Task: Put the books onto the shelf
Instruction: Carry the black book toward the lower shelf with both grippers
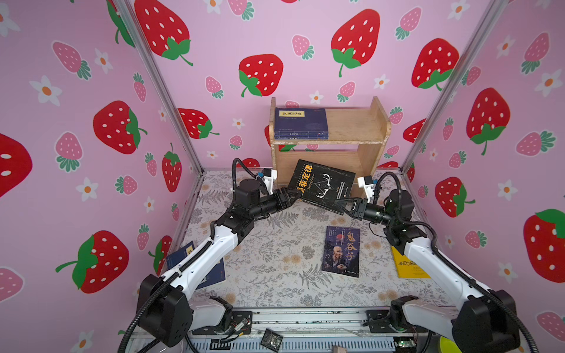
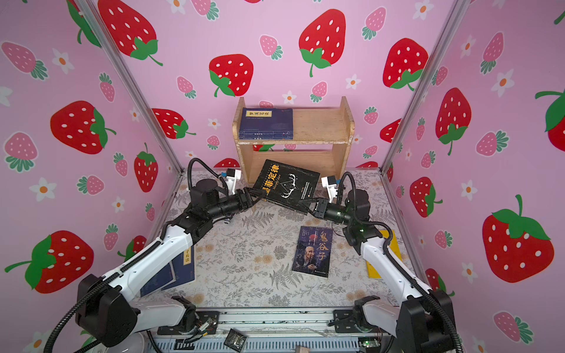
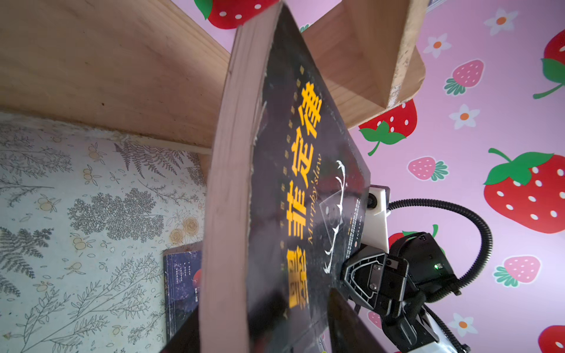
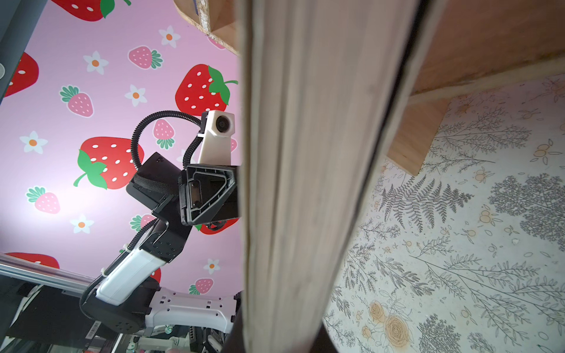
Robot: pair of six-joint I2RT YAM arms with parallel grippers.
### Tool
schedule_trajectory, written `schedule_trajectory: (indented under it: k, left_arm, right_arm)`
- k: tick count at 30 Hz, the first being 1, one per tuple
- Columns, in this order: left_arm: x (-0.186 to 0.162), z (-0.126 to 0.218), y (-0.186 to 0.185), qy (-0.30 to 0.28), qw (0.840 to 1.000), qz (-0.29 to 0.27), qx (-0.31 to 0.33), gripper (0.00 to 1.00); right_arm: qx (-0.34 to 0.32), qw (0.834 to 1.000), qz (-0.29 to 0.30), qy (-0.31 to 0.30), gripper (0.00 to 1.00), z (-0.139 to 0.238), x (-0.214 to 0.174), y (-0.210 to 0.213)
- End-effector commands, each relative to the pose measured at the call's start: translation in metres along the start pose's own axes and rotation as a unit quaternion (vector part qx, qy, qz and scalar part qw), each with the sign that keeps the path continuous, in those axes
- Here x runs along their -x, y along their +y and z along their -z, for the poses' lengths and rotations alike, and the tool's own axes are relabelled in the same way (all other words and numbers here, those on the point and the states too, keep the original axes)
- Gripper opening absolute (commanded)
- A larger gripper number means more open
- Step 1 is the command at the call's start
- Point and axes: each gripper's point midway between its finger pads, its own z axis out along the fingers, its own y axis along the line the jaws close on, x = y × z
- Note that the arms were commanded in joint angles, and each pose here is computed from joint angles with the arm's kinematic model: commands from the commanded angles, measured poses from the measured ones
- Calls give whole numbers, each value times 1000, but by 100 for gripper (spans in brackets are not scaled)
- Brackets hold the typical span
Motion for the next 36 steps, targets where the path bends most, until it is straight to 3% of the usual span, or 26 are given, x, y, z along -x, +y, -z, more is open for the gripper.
schedule_trajectory:
  k: [1,8,17,19,21,24,27,30,36]
  left_arm:
    - [19,6,-14,-49,998,-12,-25,52]
    - [34,15,-9,-92,995,1,-26,43]
    - [38,6,3,-99,994,43,-24,8]
    - [40,4,9,-106,992,58,-17,0]
    - [45,4,18,-124,989,76,-5,0]
    - [56,6,26,-162,983,86,7,0]
    - [71,10,37,-213,972,97,25,0]
    - [82,6,49,-243,964,96,49,0]
    - [91,-22,71,-241,961,123,62,0]
  right_arm:
    - [38,997,61,-8,4,3,14,30]
    - [42,997,67,2,4,2,13,28]
    - [29,997,69,-9,7,-12,35,15]
    - [9,997,70,-28,14,-19,51,6]
    - [-23,996,68,-56,25,-23,67,-9]
    - [-72,989,76,-102,32,-25,92,-26]
    - [-105,981,82,-141,54,-26,114,-39]
    - [-135,974,79,-162,57,-27,126,-55]
    - [-163,971,75,-159,59,-32,116,-84]
